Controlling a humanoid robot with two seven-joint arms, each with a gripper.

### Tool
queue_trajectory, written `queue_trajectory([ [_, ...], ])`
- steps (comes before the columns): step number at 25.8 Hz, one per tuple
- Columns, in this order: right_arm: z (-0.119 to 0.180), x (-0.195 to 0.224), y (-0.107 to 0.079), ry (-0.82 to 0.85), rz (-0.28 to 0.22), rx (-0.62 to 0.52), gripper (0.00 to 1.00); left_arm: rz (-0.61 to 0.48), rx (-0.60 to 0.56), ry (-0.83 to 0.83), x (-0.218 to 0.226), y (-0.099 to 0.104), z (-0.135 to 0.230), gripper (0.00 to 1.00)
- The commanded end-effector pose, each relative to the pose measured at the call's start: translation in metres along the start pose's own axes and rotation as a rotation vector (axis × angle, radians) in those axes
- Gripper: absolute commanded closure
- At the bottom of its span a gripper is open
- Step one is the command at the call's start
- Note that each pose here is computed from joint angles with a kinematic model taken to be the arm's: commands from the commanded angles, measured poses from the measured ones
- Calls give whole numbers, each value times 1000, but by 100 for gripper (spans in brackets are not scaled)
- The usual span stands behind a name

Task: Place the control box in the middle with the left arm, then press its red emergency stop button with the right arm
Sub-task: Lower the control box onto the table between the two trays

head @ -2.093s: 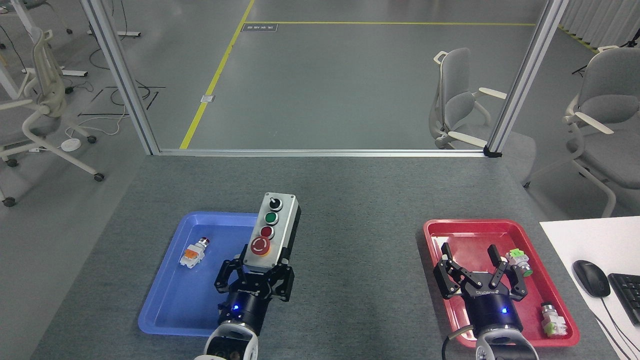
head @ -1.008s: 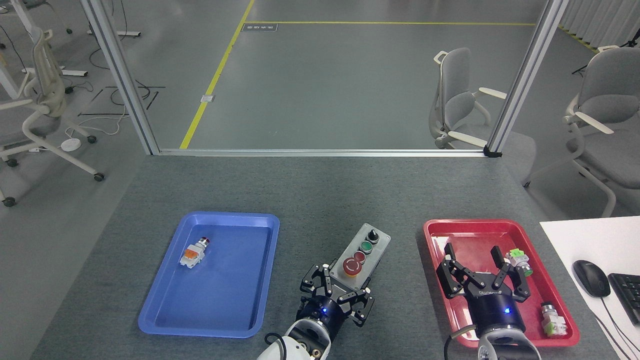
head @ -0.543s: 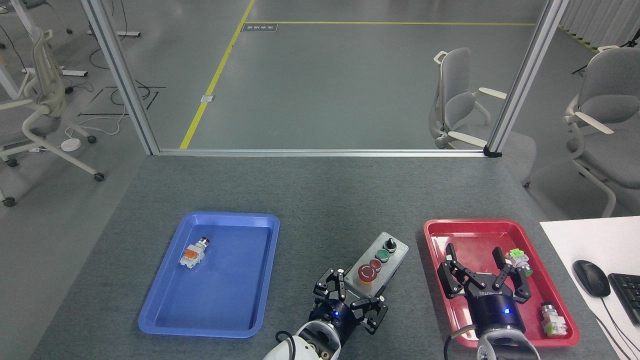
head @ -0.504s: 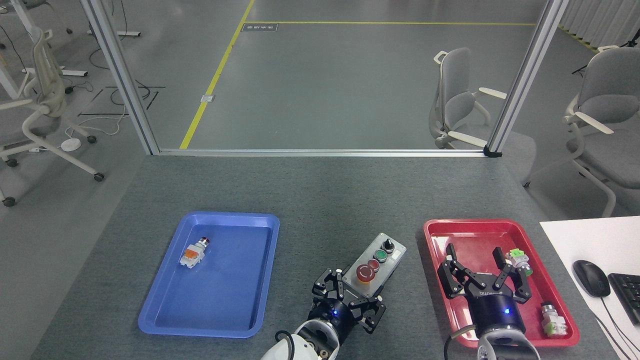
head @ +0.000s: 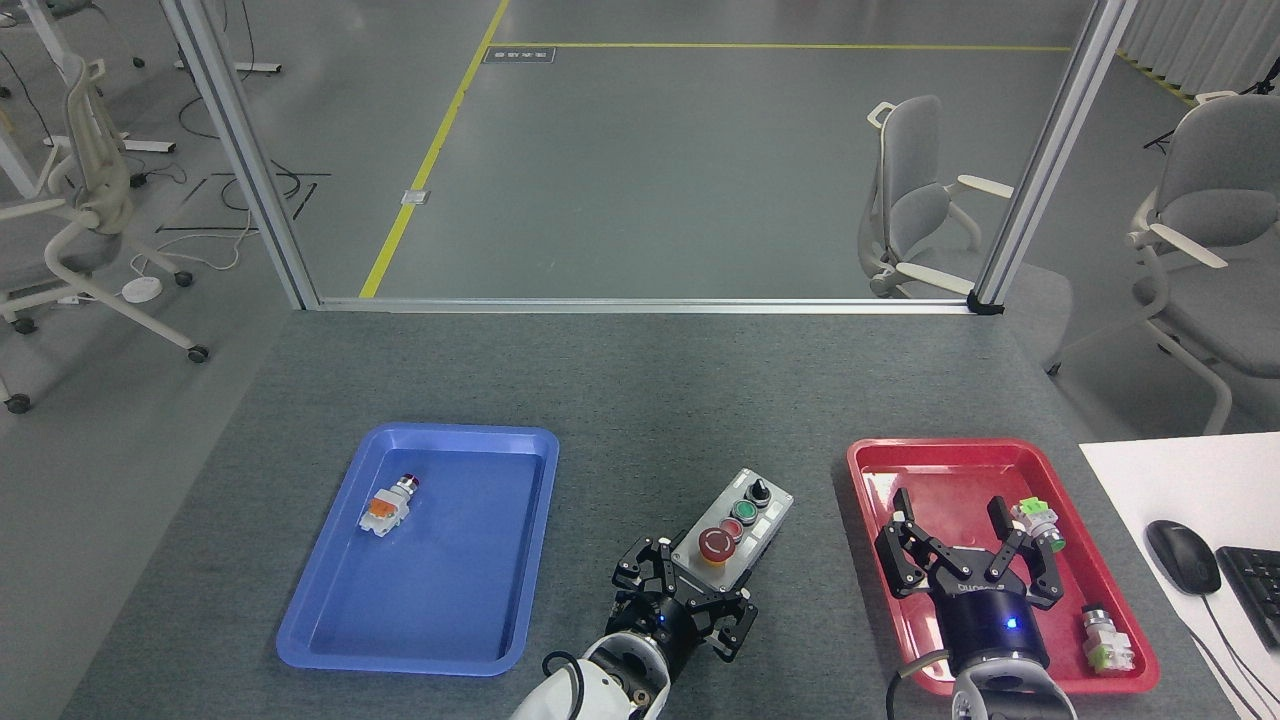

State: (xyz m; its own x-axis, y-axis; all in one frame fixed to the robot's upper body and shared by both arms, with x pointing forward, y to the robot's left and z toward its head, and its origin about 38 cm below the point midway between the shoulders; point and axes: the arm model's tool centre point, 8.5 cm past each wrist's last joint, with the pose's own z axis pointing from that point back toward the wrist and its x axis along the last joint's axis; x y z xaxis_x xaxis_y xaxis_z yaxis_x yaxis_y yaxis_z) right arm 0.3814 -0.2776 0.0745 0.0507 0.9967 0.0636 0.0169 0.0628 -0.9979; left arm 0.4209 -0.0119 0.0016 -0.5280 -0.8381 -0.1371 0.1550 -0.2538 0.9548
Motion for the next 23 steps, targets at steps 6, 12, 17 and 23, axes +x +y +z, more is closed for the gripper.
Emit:
queue_trajectory([
  [6, 0, 1, 5, 18, 11, 8, 2, 10, 49, 14, 3, 17, 0, 8],
  [12, 1, 4, 6, 3, 8, 11, 2, 46, 58, -25, 23, 12, 11, 4],
  [17, 1, 8, 6, -10, 0, 9, 2, 97, 46, -54, 42, -6, 31, 4],
  [23, 1, 14, 6, -41, -10, 7, 2, 76, 37, -15, 1, -38, 69, 3],
])
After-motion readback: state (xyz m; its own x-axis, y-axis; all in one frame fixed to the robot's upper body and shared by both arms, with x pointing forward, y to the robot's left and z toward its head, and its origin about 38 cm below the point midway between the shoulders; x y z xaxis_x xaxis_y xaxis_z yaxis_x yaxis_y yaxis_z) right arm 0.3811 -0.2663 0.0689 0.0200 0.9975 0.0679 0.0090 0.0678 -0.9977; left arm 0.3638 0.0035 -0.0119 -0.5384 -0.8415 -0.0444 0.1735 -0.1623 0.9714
